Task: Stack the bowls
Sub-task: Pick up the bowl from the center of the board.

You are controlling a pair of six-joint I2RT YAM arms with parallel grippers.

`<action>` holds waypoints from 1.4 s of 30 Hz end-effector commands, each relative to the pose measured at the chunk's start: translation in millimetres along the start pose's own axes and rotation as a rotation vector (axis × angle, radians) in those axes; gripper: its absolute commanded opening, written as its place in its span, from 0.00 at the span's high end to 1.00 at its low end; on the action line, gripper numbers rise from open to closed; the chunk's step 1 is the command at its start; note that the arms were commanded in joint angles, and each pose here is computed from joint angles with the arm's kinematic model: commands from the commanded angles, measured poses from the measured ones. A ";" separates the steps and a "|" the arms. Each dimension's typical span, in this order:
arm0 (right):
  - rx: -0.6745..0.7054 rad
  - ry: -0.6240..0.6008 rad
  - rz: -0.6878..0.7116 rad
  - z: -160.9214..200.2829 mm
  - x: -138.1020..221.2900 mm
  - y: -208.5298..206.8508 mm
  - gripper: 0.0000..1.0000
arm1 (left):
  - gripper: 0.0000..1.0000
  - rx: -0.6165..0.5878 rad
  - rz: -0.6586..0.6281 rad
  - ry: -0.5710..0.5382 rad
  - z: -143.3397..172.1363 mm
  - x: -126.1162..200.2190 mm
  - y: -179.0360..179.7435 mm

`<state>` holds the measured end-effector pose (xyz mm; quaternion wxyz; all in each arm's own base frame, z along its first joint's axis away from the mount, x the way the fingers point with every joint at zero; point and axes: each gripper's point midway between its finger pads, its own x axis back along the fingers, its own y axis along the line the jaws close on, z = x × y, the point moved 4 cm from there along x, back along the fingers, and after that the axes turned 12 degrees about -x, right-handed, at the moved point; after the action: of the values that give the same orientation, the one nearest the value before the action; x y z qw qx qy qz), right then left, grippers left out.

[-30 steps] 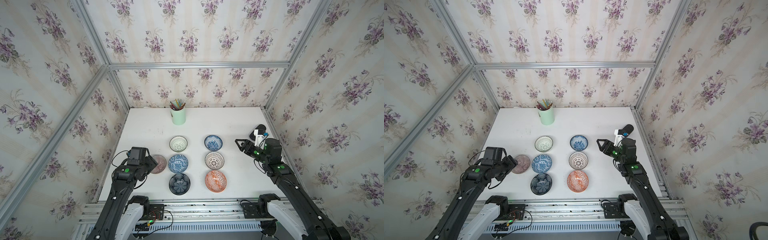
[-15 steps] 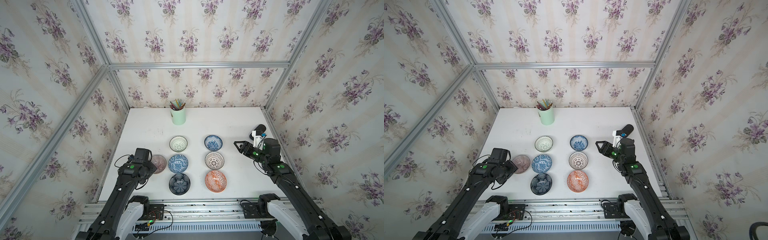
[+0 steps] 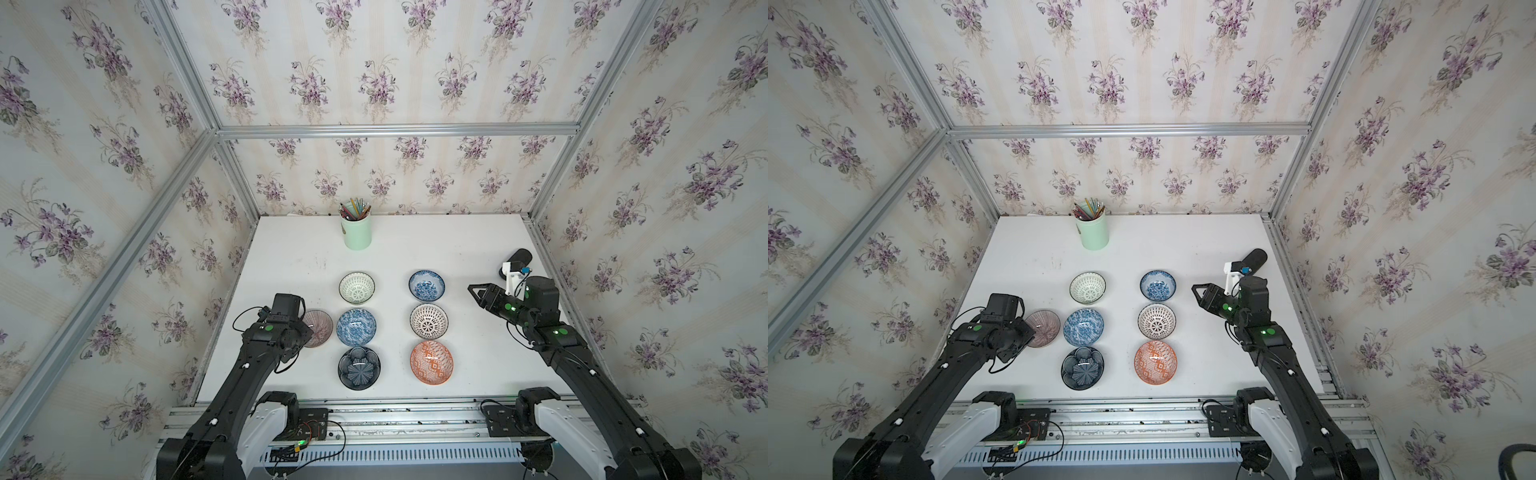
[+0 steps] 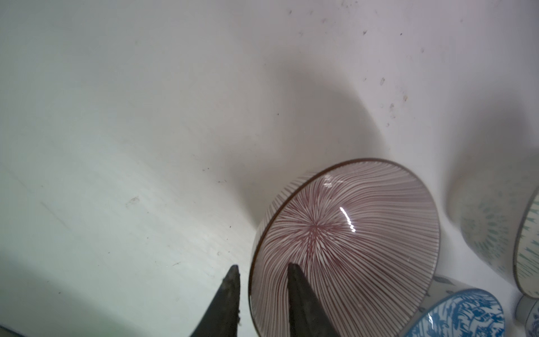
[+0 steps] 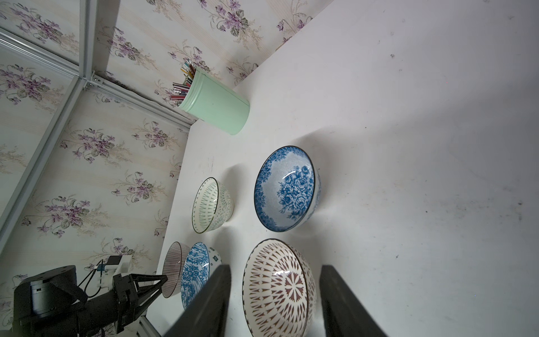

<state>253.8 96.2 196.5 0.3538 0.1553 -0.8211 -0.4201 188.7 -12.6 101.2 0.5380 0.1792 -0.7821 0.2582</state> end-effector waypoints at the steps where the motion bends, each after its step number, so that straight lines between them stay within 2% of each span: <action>1: 0.016 -0.001 -0.009 -0.2 -0.1 1.9 0.47 | 0.73 -0.008 0.010 -0.011 -2.6 -2.2 -1.2; 10: 0.012 0.008 -0.008 0.9 -1.9 1.2 0.47 | 0.74 0.024 0.019 0.024 -2.4 -13.7 -0.9; 13: 0.016 0.003 -0.009 0.6 -0.9 1.9 0.48 | 0.83 0.023 0.020 0.035 -1.1 -15.4 -0.6; 16: 0.015 0.000 -0.009 0.3 -1.0 1.5 0.48 | 1.00 0.026 0.019 0.034 -1.1 -14.4 0.7; 18: 0.011 0.004 -0.012 -0.2 -1.9 2.7 0.49 | 1.00 0.023 0.016 0.032 -1.7 -12.1 1.8; 22: 0.007 0.012 -0.020 -2.0 -2.6 6.6 0.52 | 1.00 0.016 -0.003 0.002 -8.9 2.3 6.5; 27: -0.010 0.022 -0.022 -4.9 -3.6 12.1 0.53 | 1.00 -0.008 -0.003 -0.100 -32.2 50.9 9.0; 29: -0.007 0.037 -0.024 -5.5 -4.2 18.5 0.54 | 1.00 -0.081 0.068 -0.144 -41.7 75.4 -3.4; 31: 0.000 0.059 -0.023 -4.8 -4.8 25.6 0.54 | 1.00 -0.200 0.233 -0.137 -43.0 94.9 -29.7; 33: 0.023 0.097 -0.031 -1.6 -5.2 36.9 0.54 | 1.00 -0.277 0.371 -0.071 -37.1 107.9 -53.8; 34: 0.033 0.127 -0.035 0.8 -6.9 43.9 0.56 | 1.00 -0.313 0.399 -0.024 -32.0 111.8 -63.9; 38: 0.094 0.225 -0.062 14.6 -11.6 77.8 0.57 | 1.00 -0.532 0.336 0.066 -9.0 117.1 -102.4; 42: 0.188 0.311 -0.050 37.1 -15.1 110.9 0.57 | 1.00 -0.655 0.371 0.109 19.0 114.4 -148.5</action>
<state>251.5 184.8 264.0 0.4281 0.2755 -0.7857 -0.3515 214.7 -124.3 232.6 0.5489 -0.1510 -0.8145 0.1118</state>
